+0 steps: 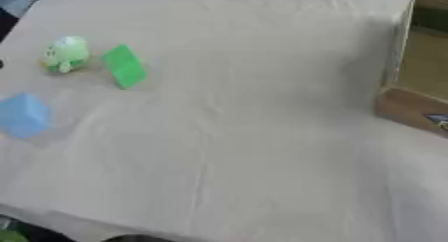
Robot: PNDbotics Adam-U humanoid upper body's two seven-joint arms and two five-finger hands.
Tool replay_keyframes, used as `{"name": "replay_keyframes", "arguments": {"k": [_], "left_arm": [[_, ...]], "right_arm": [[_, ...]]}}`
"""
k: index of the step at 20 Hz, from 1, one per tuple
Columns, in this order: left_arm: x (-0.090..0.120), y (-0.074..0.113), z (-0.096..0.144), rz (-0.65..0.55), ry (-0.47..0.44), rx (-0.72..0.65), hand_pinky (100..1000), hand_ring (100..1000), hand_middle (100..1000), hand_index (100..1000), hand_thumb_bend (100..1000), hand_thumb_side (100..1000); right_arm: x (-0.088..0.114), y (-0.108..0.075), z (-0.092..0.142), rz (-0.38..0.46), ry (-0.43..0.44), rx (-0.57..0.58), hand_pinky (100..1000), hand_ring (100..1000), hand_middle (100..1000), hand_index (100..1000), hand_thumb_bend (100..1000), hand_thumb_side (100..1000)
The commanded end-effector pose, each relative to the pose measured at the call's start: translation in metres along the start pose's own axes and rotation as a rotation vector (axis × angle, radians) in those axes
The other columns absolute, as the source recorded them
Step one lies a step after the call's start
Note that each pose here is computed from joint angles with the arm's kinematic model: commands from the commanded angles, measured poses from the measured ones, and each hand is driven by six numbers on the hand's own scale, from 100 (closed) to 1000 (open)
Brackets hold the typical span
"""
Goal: Pick up the objects with one hand, pass them to the other hand, and then place them into the box on the other side of the table.
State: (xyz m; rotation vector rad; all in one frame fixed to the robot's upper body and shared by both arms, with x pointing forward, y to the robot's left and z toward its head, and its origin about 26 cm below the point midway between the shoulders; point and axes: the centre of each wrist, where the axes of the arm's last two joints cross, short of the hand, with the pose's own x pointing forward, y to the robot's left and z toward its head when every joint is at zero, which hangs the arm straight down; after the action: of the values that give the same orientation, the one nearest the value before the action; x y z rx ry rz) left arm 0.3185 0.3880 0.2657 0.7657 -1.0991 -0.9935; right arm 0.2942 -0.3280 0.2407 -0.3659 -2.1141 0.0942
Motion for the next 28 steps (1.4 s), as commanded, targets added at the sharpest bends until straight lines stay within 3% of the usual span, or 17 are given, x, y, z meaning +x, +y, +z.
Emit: {"name": "replay_keyframes", "arguments": {"k": [1,7,16,25,28], "left_arm": [[-0.012,0.014,-0.006,-0.042,0.056,-0.020,833,855,802,854,688,360],[-0.032,0.014,-0.029,-0.067,0.112,-0.138,853,870,787,836,722,100],[-0.044,0.006,-0.061,-0.089,0.162,-0.220,853,871,788,838,739,104],[-0.037,0.008,-0.066,-0.080,0.126,-0.228,856,872,795,849,722,142],[-0.034,0.007,-0.071,-0.097,0.134,-0.250,863,880,808,866,755,146]], "right_arm": [[0.011,-0.002,-0.003,0.025,-0.035,0.010,989,980,881,1000,100,465],[0.011,-0.002,-0.003,0.021,-0.035,0.012,989,977,878,1000,100,464],[0.011,-0.001,-0.003,0.016,-0.034,0.016,990,977,877,1000,100,466],[0.010,-0.001,-0.002,0.018,-0.031,0.020,990,977,876,1000,100,468],[0.010,-0.001,-0.003,0.017,-0.031,0.022,990,977,876,1000,100,468]]}}
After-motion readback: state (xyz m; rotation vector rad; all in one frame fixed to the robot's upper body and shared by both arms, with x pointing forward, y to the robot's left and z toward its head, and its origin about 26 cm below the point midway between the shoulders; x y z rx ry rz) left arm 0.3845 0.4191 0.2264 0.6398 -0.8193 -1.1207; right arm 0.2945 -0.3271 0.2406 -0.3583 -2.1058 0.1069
